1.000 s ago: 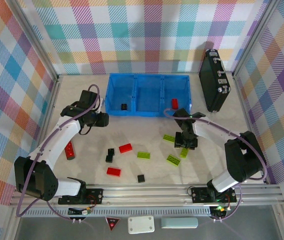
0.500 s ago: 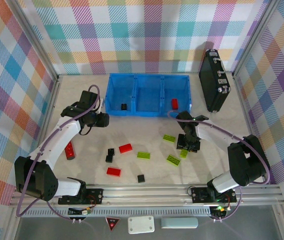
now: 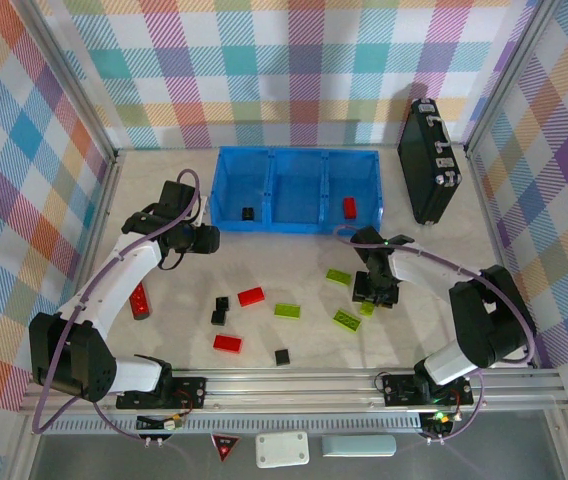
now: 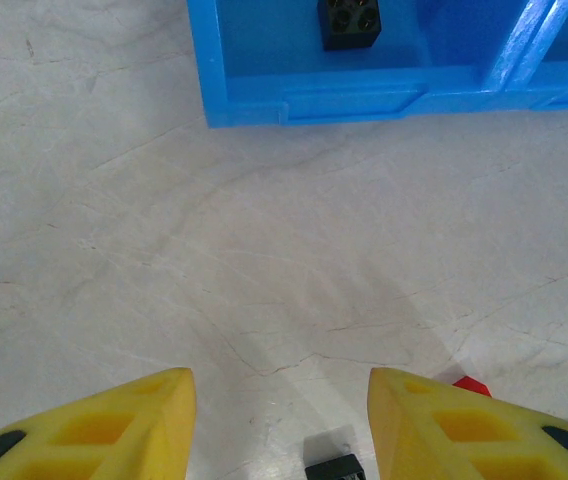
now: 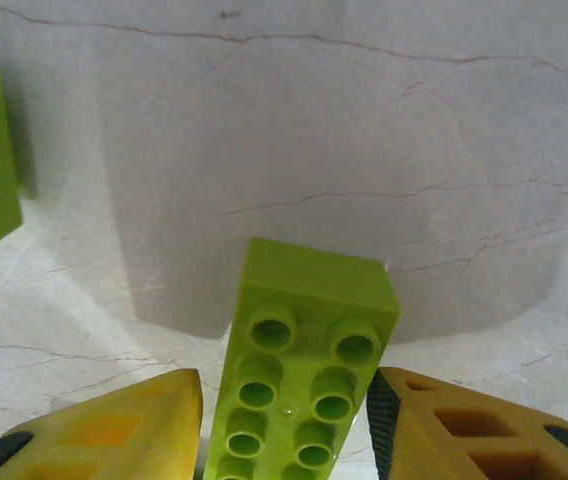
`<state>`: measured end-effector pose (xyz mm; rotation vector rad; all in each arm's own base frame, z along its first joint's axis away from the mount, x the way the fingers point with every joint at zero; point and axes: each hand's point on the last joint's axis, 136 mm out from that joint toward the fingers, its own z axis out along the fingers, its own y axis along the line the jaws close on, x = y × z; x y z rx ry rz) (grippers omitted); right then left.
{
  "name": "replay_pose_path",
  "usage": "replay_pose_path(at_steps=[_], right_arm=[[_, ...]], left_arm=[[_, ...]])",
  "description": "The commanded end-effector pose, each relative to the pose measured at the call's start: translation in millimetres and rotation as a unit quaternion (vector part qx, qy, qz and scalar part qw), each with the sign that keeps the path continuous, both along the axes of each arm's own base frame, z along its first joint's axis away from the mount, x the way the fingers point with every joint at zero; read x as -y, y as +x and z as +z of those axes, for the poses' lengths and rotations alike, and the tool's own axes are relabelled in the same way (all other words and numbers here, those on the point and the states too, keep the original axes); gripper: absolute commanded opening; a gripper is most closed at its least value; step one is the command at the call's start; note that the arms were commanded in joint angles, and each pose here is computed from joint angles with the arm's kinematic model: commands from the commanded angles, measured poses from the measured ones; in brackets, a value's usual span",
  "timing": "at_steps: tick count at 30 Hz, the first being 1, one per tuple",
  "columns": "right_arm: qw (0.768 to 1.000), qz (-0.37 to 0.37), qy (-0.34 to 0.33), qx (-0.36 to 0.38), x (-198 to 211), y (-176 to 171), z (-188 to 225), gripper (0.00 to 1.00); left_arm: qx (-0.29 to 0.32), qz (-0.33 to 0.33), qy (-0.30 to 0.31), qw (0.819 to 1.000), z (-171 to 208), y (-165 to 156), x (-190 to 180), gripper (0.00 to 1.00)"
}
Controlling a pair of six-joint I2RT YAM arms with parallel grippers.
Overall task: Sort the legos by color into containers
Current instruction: Pick up the lego from the bottom-right of the table, then place the lego in the container.
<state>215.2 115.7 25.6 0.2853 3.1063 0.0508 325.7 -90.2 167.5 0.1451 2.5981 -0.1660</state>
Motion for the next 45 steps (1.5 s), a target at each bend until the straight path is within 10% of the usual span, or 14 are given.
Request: replay_pose_path(at_steps=[1, 27, 45], right_arm=[[1.000, -0.011, 0.003, -0.012, 1, -3, -6, 0.47], [0.999, 0.022, 0.019, 0.014, -11, 15, 34, 0.34], [0.989, 0.104, 0.058, 0.083, -109, 100, 91, 0.34]], left_arm=[[0.001, -0.001, -0.006, 1.000, -1, 0, -1, 0.49], [0.007, -0.005, -0.022, 1.000, 2, -1, 4, 0.49], [0.004, -0.015, -0.043, 0.999, 2, -3, 12, 0.49]])
